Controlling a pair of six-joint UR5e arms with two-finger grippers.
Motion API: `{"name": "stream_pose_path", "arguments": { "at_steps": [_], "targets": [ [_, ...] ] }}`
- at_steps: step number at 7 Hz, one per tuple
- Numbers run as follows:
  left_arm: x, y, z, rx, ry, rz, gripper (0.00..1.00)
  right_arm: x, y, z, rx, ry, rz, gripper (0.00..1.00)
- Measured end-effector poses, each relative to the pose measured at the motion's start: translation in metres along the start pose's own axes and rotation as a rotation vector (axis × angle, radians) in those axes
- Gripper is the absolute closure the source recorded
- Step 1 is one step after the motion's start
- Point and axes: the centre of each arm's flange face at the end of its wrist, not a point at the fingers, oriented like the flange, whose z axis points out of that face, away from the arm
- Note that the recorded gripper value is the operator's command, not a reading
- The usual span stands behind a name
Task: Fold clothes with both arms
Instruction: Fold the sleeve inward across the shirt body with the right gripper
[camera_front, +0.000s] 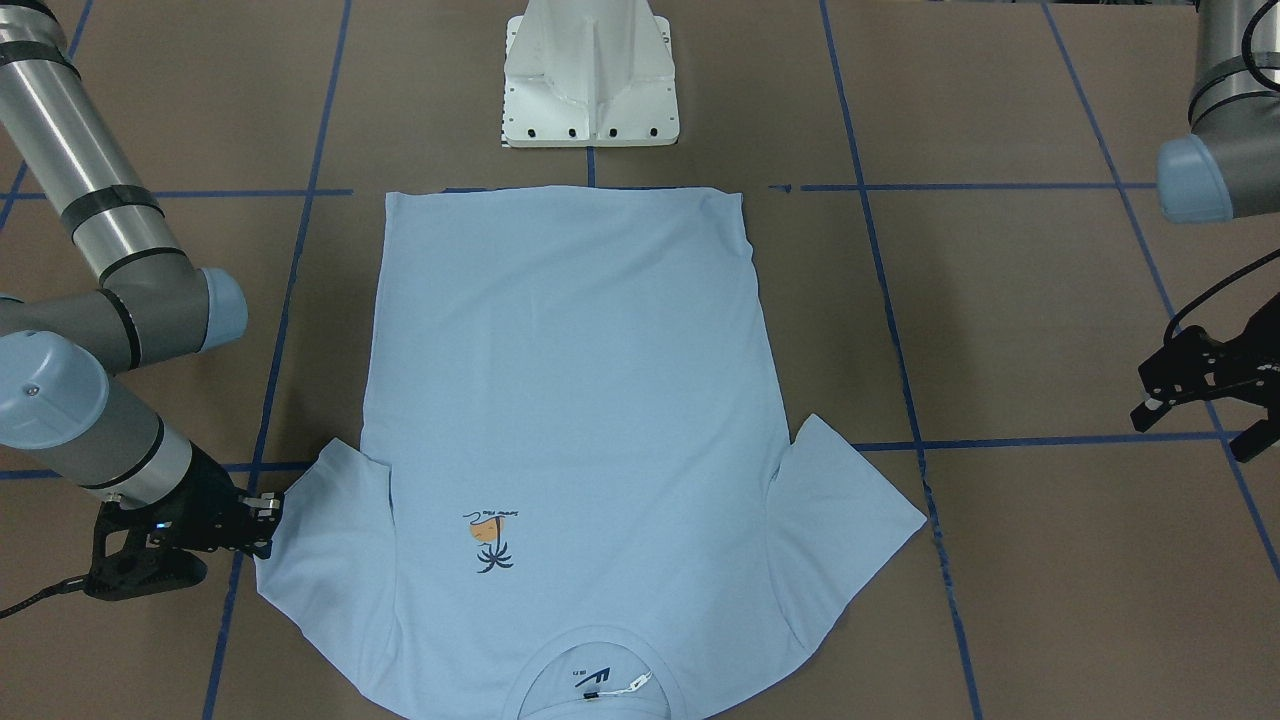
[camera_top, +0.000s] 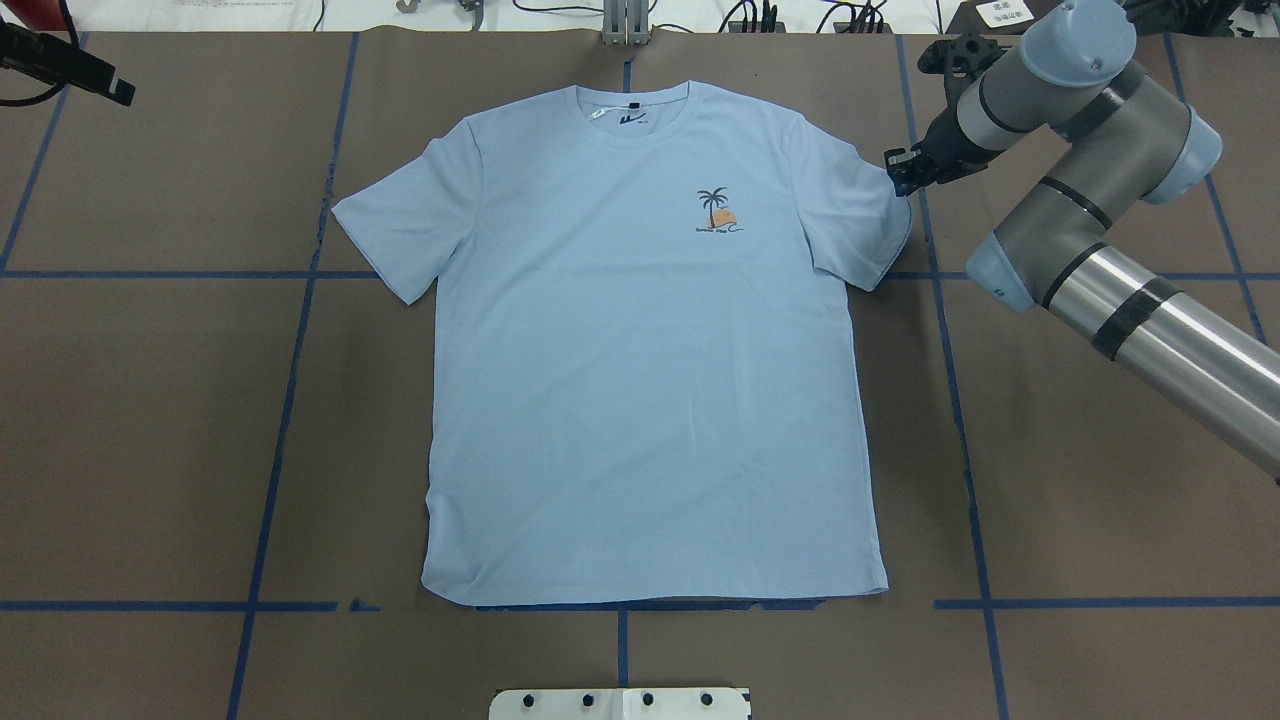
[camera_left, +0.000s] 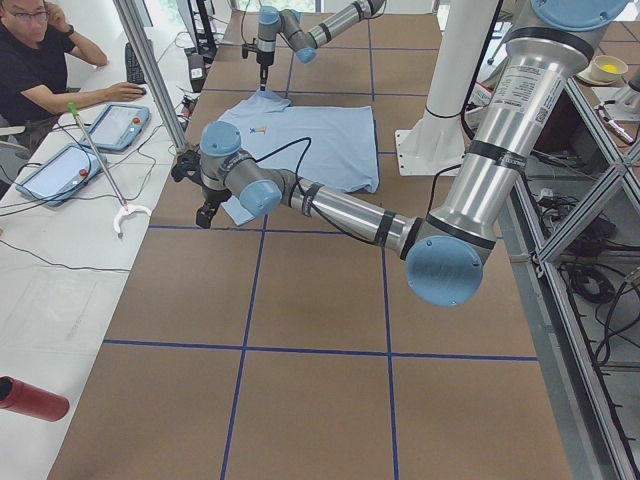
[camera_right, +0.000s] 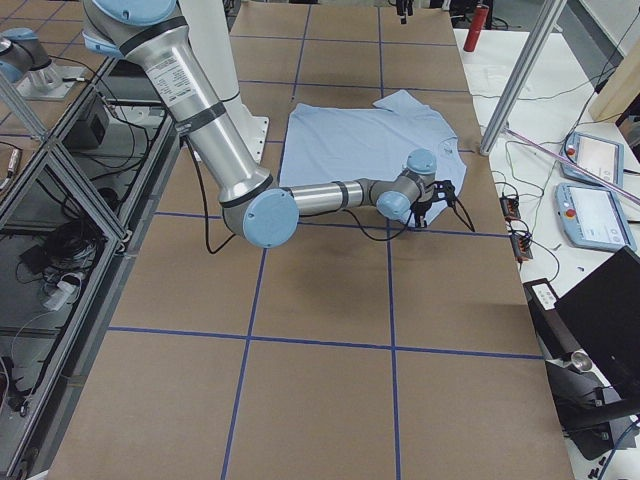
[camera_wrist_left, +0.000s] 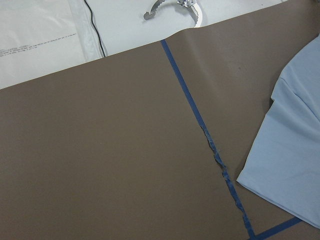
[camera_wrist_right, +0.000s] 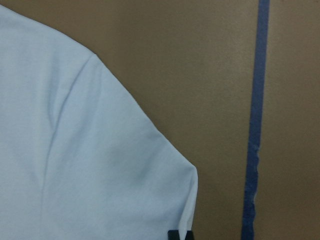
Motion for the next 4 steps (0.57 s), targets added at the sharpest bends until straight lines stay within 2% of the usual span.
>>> {"name": "stream_pose_path", "arguments": {
  "at_steps": [1,3,4],
  "targets": [
    [0.001,0.0,-0.001,0.003,0.001,-0.005,0.0,-0.02,-0.003,-0.011,0.009,-0.018,-0.014,1.0],
    [0.001,0.0,-0.002,0.004,0.001,-0.009,0.0,-0.101,-0.003,-0.013,0.015,-0.05,-0.015,1.0],
    [0.001,0.0,-0.002,0.004,0.001,-0.01,0.0,-0.15,-0.004,-0.007,0.034,-0.036,-0.007,1.0]
  ]
}}
